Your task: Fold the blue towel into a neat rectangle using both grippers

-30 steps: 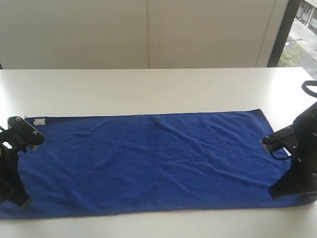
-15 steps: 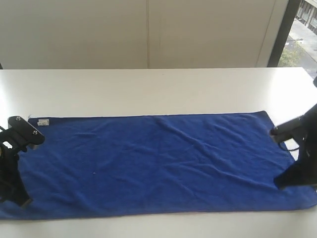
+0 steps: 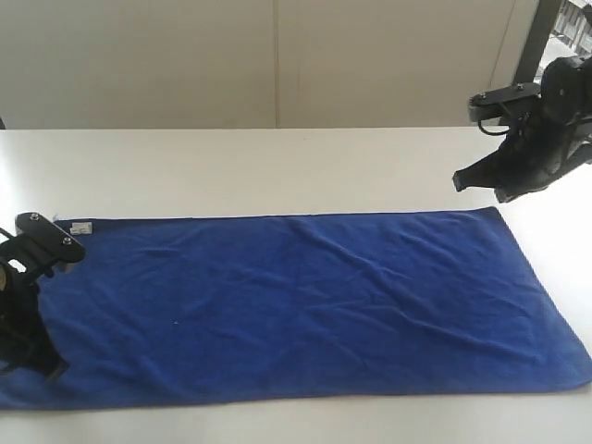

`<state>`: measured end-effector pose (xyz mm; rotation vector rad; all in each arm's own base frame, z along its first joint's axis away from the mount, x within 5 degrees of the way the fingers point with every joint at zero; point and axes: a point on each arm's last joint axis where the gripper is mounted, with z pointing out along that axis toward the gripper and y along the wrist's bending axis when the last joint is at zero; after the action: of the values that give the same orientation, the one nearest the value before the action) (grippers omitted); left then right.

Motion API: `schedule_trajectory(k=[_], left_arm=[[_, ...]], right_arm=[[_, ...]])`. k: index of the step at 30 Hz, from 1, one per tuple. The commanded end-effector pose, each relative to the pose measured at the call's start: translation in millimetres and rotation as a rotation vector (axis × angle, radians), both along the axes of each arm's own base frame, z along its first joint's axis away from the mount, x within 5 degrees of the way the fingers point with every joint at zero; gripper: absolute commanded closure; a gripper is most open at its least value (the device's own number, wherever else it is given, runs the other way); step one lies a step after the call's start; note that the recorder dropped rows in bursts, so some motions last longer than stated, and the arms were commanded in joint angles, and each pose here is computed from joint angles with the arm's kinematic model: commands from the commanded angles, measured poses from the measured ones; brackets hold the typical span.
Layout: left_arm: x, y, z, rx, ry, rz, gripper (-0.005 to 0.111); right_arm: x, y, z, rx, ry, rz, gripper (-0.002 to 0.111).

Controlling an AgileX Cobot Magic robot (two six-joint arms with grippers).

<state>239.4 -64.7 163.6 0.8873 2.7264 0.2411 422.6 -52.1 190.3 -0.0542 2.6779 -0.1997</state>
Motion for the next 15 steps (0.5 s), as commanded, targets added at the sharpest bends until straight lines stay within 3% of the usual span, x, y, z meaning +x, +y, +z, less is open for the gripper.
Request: schedule_trajectory(k=[1,15], left_arm=[[1.0,-0.4,3.6,-0.016,0.003,0.025,0.107],[1.4,-1.7,3.6,-0.034,-0.002,0.035,0.107]], right_arm=[[29.4,-18.3,-27.2,0.044,0.06,0.004,0.108],[57.1,-23.7,-75.0,0.055,0.103,0.014,0.108]])
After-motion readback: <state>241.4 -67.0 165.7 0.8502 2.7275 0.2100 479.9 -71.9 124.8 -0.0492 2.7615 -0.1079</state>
